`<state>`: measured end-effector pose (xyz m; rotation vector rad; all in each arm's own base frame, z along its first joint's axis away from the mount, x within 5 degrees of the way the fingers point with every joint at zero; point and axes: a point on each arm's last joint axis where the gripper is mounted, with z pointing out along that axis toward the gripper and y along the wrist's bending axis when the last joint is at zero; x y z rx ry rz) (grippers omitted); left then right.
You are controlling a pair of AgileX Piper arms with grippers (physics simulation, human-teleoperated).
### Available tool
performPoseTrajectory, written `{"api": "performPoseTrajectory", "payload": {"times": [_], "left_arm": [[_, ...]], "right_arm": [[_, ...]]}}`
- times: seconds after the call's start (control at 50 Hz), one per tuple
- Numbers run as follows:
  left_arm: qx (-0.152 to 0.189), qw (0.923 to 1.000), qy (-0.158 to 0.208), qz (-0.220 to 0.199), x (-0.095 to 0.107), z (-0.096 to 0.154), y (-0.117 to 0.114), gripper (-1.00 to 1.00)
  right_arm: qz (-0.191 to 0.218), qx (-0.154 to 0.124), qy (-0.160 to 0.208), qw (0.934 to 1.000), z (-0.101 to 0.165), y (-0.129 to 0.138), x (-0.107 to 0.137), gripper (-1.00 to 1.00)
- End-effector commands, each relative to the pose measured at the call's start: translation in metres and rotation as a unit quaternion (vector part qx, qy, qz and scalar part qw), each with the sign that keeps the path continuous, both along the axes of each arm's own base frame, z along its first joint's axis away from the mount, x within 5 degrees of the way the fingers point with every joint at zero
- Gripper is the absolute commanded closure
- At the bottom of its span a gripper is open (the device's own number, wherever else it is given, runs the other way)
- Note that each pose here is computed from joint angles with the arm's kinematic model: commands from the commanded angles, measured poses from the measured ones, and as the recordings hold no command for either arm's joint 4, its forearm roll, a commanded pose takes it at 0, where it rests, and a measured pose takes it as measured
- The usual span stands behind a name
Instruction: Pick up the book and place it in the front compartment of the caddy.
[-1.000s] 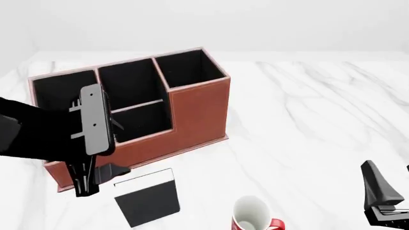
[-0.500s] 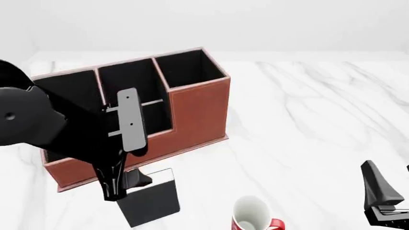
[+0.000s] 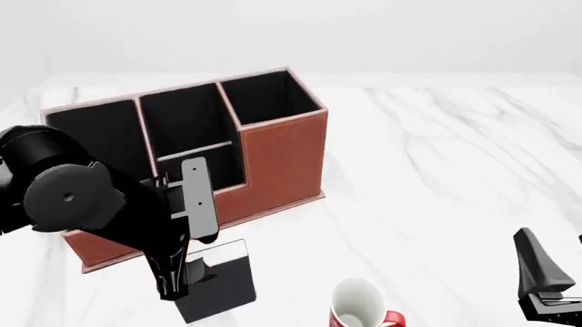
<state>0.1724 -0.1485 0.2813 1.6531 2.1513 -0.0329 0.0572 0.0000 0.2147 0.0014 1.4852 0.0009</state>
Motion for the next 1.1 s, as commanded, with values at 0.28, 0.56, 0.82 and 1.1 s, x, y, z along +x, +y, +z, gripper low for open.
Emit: {"api": "performPoseTrajectory", "payload": {"times": [0.28, 0.56, 0.82, 1.1], "left_arm": [[0.003, 0.9999, 0.013, 0.000, -0.002, -0.030, -0.007, -1.00], [0.008, 0.9998, 0.020, 0.005, 0.000, -0.046, -0.006, -1.00], [0.007, 0.9996, 0.026, 0.004, -0.003, -0.055, -0.011, -1.00], [0.015, 0.9996, 0.025, 0.001, 0.000, -0.053, -0.008, 1.00]], "right_arm": [[0.000, 0.000, 0.000, 1.0000, 0.000, 0.000, 0.000, -1.00], [0.000, 0.000, 0.000, 1.0000, 0.000, 0.000, 0.000, -1.00], [0.000, 0.000, 0.000, 1.0000, 0.000, 0.000, 0.000, -1.00], [0.000, 0.000, 0.000, 1.0000, 0.000, 0.000, 0.000, -1.00]]}}
